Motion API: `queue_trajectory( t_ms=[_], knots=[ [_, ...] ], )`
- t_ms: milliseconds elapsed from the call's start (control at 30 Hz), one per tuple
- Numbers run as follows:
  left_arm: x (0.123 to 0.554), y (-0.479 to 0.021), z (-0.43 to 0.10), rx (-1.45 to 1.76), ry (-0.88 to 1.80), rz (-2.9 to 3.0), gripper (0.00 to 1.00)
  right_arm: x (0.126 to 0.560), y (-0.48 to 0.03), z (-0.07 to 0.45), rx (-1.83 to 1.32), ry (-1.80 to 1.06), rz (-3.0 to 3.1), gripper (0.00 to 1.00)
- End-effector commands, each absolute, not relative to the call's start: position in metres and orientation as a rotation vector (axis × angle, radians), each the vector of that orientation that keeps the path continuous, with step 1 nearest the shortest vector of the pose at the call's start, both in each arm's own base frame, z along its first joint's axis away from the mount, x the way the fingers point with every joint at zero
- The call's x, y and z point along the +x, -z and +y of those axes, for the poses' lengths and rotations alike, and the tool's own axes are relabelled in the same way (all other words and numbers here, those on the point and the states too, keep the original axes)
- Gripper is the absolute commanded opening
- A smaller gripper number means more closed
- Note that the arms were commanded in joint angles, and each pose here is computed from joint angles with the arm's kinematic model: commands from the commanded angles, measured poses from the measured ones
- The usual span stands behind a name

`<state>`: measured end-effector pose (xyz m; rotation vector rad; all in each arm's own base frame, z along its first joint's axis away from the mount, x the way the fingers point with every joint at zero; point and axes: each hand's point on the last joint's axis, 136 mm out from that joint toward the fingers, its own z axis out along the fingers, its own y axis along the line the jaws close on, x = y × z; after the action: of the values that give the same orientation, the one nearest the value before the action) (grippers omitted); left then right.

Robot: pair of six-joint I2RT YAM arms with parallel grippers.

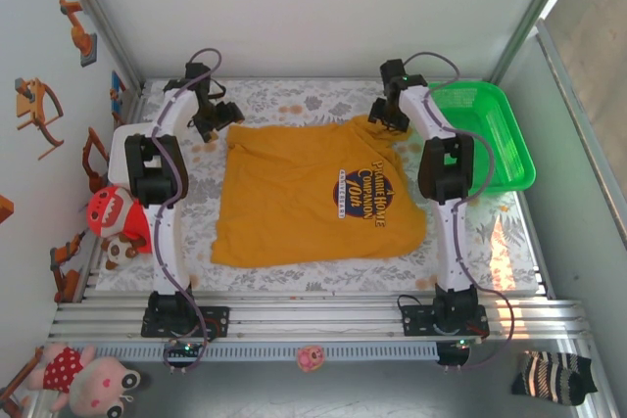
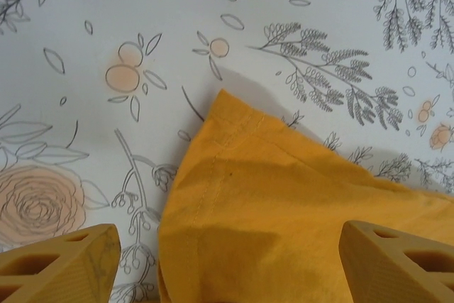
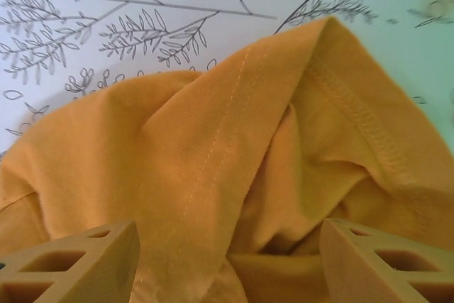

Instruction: Fold the inside-out t-shirt

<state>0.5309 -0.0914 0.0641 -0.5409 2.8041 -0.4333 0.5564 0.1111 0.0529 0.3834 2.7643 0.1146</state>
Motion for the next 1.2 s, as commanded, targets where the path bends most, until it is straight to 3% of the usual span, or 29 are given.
queue_trajectory(
  t_ms=[0, 167, 300, 467, 600, 700, 733, 767, 900, 1167],
  knots=[
    [0.532, -0.059, -0.092, -0.522, 0.418, 2.842, 0.81, 0.560, -0.050, 0.113, 0.405, -0.141, 2.770, 0.67],
    [0.538, -0.051, -0.097, -0.500, 0.401, 2.862, 0.81, 0.562, -0.035, 0.122, 0.419, -0.203, 2.788, 0.67],
    [0.539, -0.042, -0.102, -0.485, 0.394, 2.883, 0.81, 0.564, -0.029, 0.130, 0.414, -0.260, 2.793, 0.59],
    [0.538, -0.028, -0.107, -0.465, 0.382, 2.917, 0.76, 0.566, -0.029, 0.135, 0.412, -0.316, 2.788, 0.33],
    [0.538, -0.017, -0.108, -0.473, 0.384, 2.935, 0.54, 0.572, -0.039, 0.139, 0.410, -0.391, 2.762, 0.00],
    [0.543, -0.015, -0.111, -0.468, 0.416, 2.928, 0.29, 0.577, -0.061, 0.143, 0.395, -0.459, 2.717, 0.00],
    [0.546, -0.020, -0.112, -0.471, 0.432, 2.918, 0.14, 0.579, -0.074, 0.144, 0.384, -0.483, 2.691, 0.00],
    [0.551, -0.028, -0.112, -0.471, 0.445, 2.895, 0.01, 0.583, -0.088, 0.144, 0.374, -0.507, 2.658, 0.00],
    [0.571, -0.083, -0.105, -0.509, 0.511, 2.753, 0.00, 0.593, -0.160, 0.144, 0.339, -0.607, 2.501, 0.00],
    [0.580, -0.258, -0.084, -0.538, 0.674, 2.355, 0.00, 0.574, -0.313, 0.127, 0.317, -0.741, 2.212, 0.00]
  ],
)
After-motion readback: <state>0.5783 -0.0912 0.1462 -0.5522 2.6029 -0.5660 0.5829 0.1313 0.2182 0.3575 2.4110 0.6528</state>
